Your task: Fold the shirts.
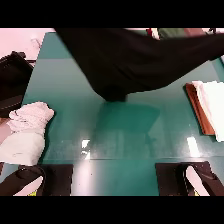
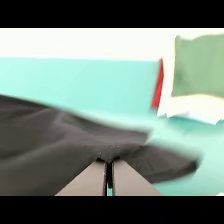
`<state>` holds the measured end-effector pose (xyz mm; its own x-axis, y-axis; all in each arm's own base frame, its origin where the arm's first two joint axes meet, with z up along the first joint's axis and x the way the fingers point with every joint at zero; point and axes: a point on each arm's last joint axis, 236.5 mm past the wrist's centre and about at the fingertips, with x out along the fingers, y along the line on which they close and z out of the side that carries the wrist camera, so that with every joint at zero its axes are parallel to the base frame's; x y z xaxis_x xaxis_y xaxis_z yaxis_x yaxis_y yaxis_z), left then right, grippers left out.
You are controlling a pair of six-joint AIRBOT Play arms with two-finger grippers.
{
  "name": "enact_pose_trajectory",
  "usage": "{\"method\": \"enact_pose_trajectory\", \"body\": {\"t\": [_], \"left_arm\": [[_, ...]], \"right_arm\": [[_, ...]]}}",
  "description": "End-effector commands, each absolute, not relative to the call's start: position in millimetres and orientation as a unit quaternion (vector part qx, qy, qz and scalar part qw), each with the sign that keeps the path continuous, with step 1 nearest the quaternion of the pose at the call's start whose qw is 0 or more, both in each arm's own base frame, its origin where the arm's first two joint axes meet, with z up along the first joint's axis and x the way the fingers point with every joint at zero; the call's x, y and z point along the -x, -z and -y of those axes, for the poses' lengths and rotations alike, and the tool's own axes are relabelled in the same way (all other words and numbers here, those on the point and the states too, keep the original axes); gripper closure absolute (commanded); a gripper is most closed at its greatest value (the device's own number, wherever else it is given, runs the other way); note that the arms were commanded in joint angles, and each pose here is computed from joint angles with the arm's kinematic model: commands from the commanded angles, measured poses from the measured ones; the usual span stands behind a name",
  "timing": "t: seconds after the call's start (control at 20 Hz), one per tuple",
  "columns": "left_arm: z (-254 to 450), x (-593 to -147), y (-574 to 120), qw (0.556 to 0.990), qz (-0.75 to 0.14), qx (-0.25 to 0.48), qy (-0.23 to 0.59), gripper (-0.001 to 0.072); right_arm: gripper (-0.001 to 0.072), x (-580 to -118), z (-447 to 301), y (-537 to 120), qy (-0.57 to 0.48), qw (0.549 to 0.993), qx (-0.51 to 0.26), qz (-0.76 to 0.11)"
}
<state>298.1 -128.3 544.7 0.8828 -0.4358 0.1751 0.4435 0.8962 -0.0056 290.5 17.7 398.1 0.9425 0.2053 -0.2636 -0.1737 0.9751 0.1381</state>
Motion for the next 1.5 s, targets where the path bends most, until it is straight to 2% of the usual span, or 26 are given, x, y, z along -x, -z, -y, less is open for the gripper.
{"method": "enact_pose_trajectory", "body": {"t": [0.0,0.1,0.2,0.3,0.4,0.5,0.65,0.75,0.85,1.0,1.05,1.1,1.25,1.45], "left_arm": [[88.0,-217.4,-623.0,0.96,0.209,0.005,0.184,0.0687],[74.6,-207.4,-639.9,0.957,0.243,-0.005,0.157,0.0687],[66.5,-218.3,-639.0,0.961,0.243,-0.021,0.13,0.0687],[60.4,-259.0,-620.9,0.973,0.208,-0.026,0.097,0.0687],[58.2,-319.6,-581.3,0.988,0.139,-0.023,0.064,0.0687],[69.9,-390.3,-519.5,0.997,0.047,-0.019,0.054,0.0687],[102.4,-491.4,-391.6,0.992,-0.114,-0.001,0.06,0.0686],[119.3,-540.4,-304.7,0.978,-0.202,-0.003,0.06,0.0686],[128.6,-572.1,-234.4,0.963,-0.261,-0.015,0.057,0.0686],[119.2,-588.9,-186.4,0.952,-0.304,-0.004,0.038,0.0681],[107.2,-588.7,-181.3,0.949,-0.315,0.019,0.02,0.0452],[92.3,-586.7,-179.0,0.944,-0.326,0.038,0.001,0.0244],[47.1,-562.4,-164.9,0.918,-0.392,0.054,-0.036,0.0239],[19.7,-507.3,-138.4,0.867,-0.495,0.033,-0.053,0.024]], "right_arm": [[0.0692,-249.9,-20.5,-454.5,-0.065,0.994,-0.006,-0.085],[0.0692,-247.0,-19.3,-462.3,-0.061,0.994,-0.003,-0.09],[0.0692,-250.9,-19.4,-462.5,-0.067,0.992,-0.012,-0.108],[0.0693,-263.2,-17.9,-446.7,-0.082,0.985,-0.03,-0.149],[0.0693,-283.7,-18.6,-413.4,-0.104,0.969,-0.076,-0.212],[0.0692,-310.2,-9.3,-360.2,-0.095,0.945,-0.114,-0.293],[0.0693,-341.5,-6.3,-254.8,-0.07,0.888,-0.144,-0.432],[0.0692,-357.5,-17.8,-183.5,-0.073,0.844,-0.146,-0.511],[0.0692,-381.1,-24.0,-126.4,-0.07,0.818,-0.153,-0.551],[0.0684,-425.4,-19.7,-79.8,-0.057,0.815,-0.167,-0.553],[0.0523,-436.4,-15.6,-74.2,-0.053,0.815,-0.17,-0.551],[0.0304,-445.2,-10.2,-72.1,-0.05,0.815,-0.173,-0.551],[0.0289,-451.3,0.8,-77.4,-0.057,0.807,-0.163,-0.564],[0.0304,-423.1,-0.2,-83.6,-0.079,0.802,-0.134,-0.577]]}}
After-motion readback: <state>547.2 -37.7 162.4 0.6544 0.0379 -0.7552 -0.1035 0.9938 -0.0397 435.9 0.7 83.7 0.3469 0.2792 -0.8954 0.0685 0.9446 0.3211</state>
